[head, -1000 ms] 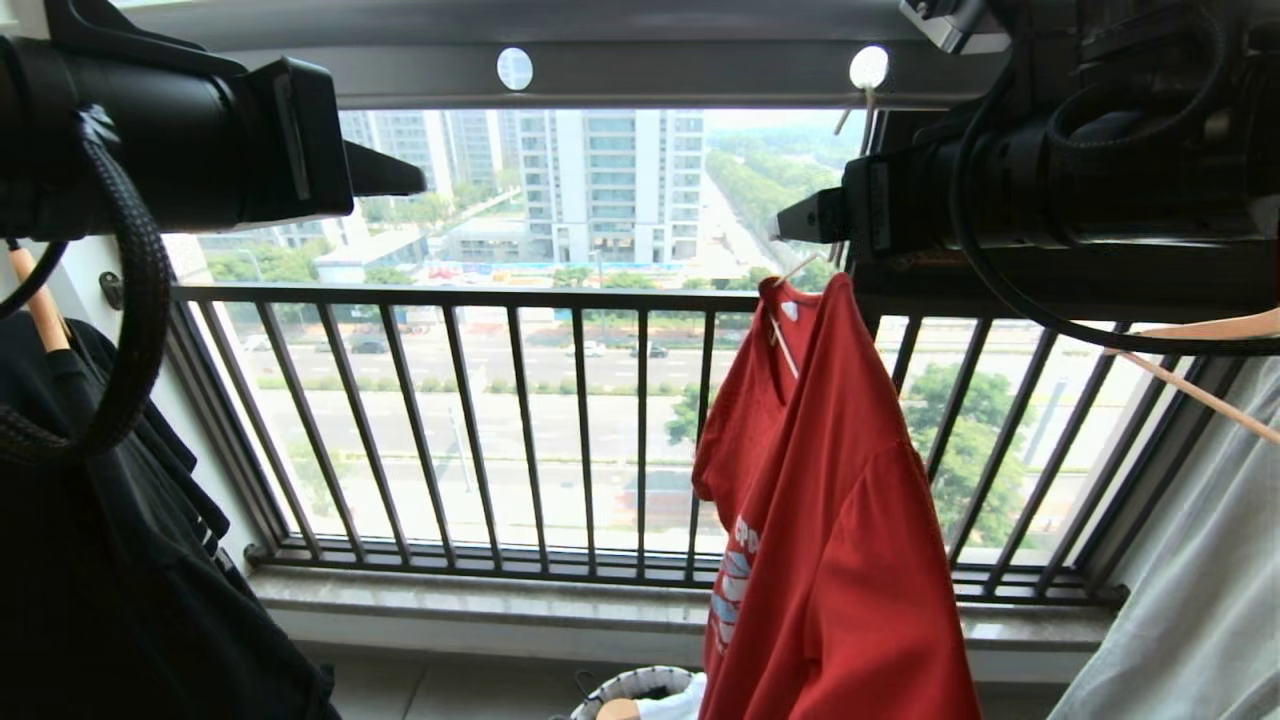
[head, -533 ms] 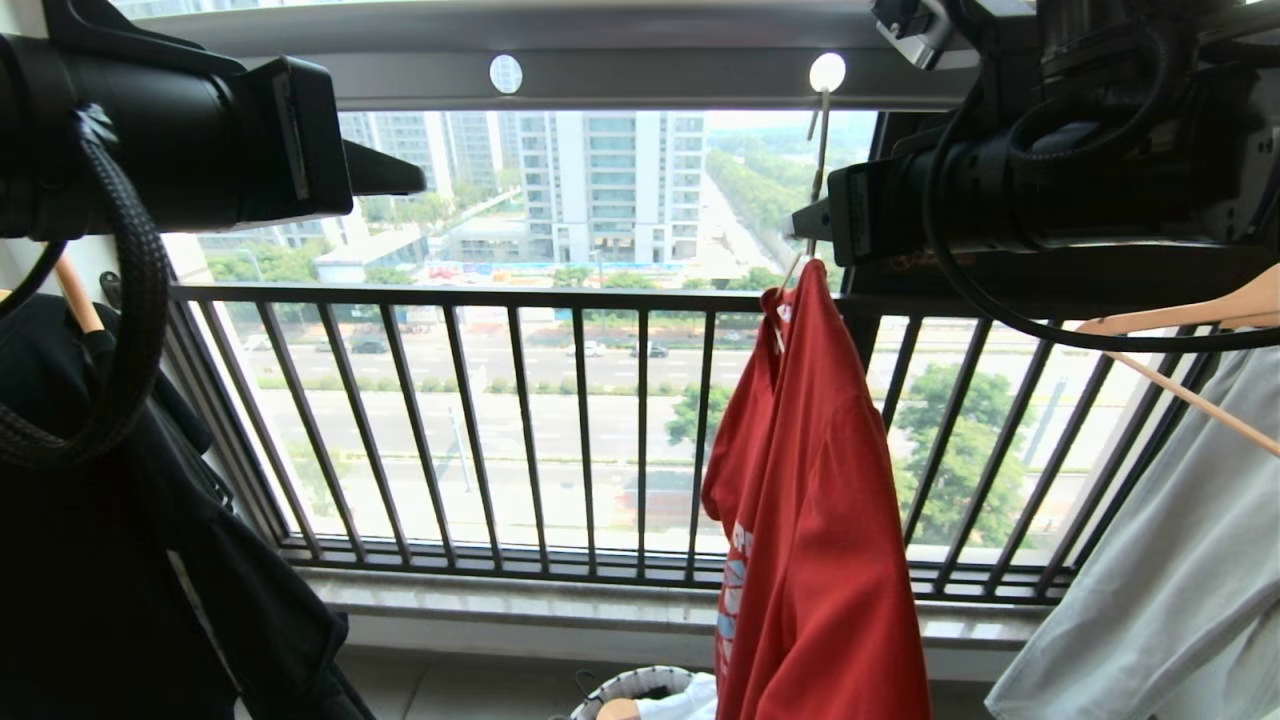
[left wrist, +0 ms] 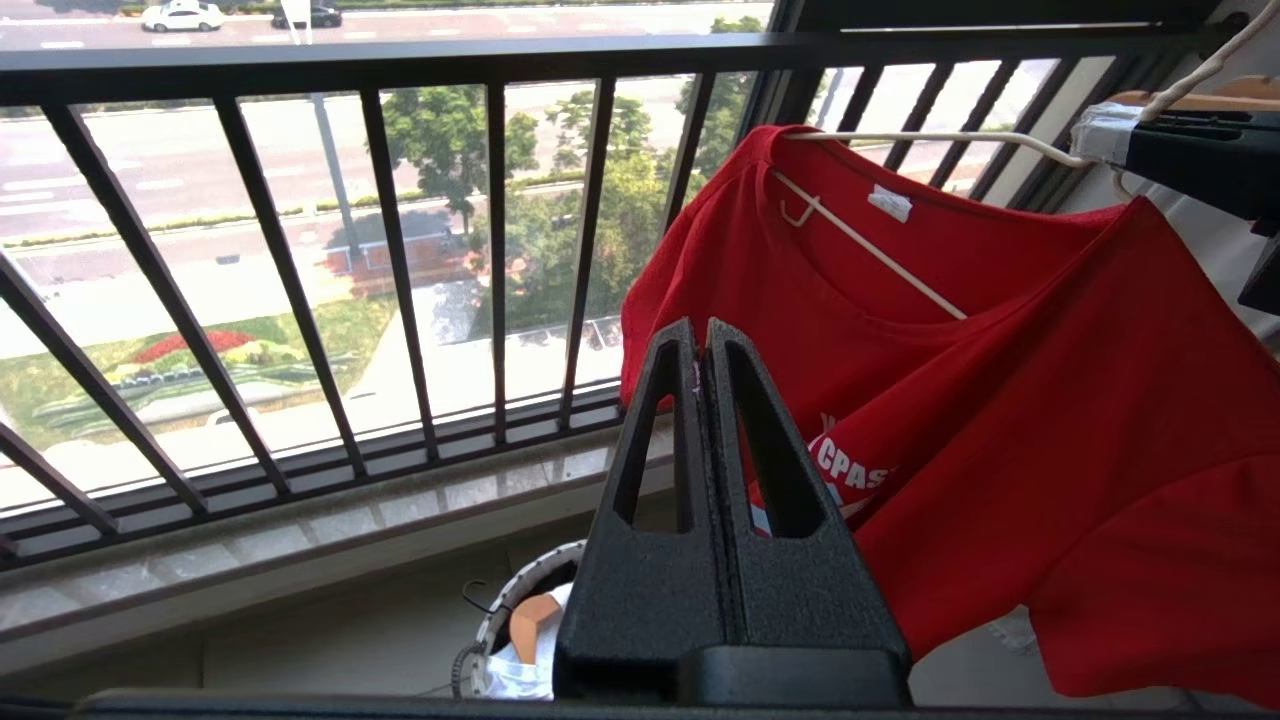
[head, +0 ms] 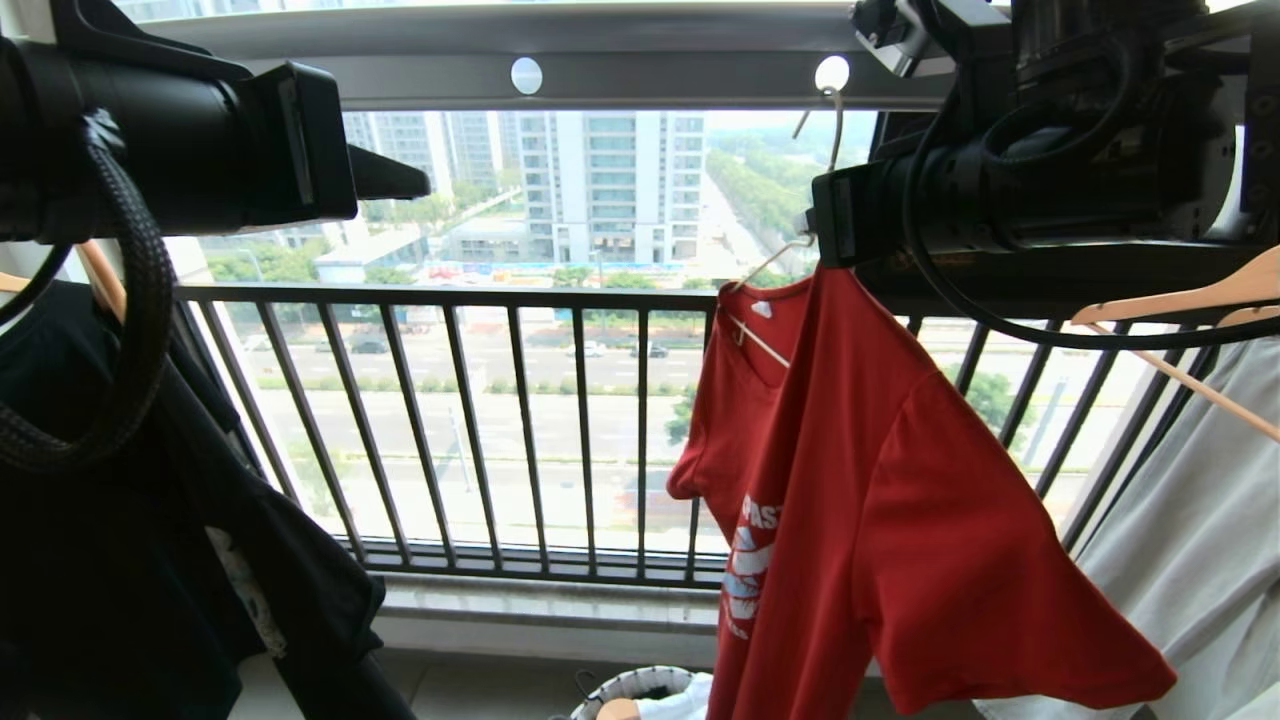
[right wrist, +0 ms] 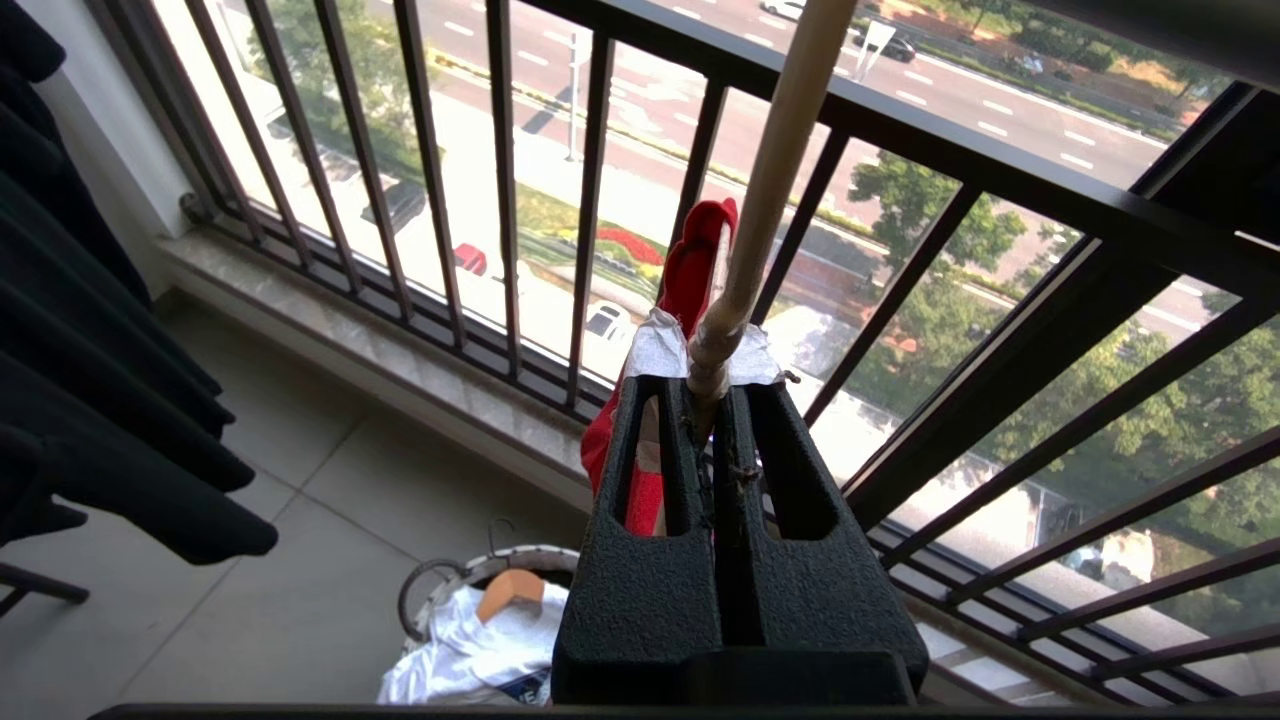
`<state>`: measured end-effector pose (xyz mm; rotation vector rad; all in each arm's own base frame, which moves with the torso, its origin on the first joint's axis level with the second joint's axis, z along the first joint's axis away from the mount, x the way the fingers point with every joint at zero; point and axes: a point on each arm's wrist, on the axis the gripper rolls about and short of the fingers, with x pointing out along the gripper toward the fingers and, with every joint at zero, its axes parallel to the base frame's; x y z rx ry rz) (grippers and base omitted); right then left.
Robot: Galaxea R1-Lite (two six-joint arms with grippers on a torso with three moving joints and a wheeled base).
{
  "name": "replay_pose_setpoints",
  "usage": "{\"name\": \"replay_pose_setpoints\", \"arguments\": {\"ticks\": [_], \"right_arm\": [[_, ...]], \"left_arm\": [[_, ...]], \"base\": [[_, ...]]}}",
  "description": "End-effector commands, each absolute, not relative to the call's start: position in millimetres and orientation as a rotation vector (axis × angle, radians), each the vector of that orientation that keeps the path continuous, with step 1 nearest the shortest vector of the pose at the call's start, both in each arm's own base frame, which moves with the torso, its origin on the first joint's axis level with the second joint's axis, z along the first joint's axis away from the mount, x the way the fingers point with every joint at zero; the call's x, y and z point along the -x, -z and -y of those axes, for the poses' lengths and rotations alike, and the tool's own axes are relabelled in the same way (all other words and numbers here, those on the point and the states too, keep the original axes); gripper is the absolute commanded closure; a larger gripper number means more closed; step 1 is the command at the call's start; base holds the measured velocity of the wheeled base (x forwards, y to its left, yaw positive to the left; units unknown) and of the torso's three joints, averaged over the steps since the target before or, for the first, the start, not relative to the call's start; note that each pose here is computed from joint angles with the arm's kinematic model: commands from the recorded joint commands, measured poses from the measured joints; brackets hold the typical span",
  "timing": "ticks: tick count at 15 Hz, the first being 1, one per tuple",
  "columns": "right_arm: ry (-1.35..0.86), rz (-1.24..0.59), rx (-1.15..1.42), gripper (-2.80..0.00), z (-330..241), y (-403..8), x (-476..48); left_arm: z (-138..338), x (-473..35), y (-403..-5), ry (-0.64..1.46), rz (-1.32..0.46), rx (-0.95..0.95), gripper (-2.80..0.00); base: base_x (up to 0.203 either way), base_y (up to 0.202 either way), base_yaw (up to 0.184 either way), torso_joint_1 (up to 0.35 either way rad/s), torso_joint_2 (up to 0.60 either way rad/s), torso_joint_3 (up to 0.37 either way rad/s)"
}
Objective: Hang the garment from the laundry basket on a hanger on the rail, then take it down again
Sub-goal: Take the clothes off the clothes rack
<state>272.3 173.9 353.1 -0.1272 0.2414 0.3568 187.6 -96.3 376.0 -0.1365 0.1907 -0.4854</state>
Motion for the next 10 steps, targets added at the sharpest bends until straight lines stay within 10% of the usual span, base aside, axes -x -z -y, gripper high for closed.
{"name": "replay_pose_setpoints", "arguments": {"ticks": [1, 10], "right_arm": [[-0.354, -0.239, 0.126, 0.00, -175.5, -352.8, -277.2], [-0.378, -0.215, 0.123, 0.00, -173.4, -360.1, -273.9]], "left_arm": [[102.0, -198.1, -367.8, 0.484, -0.228, 0.128, 0.00], [147.3, -288.8, -294.5, 0.749, -0.550, 0.189, 0.00]], "base": [[0.000, 0.000, 0.000, 0.000, 0.00, 0.000], [0.000, 0.000, 0.000, 0.000, 0.00, 0.000]]}}
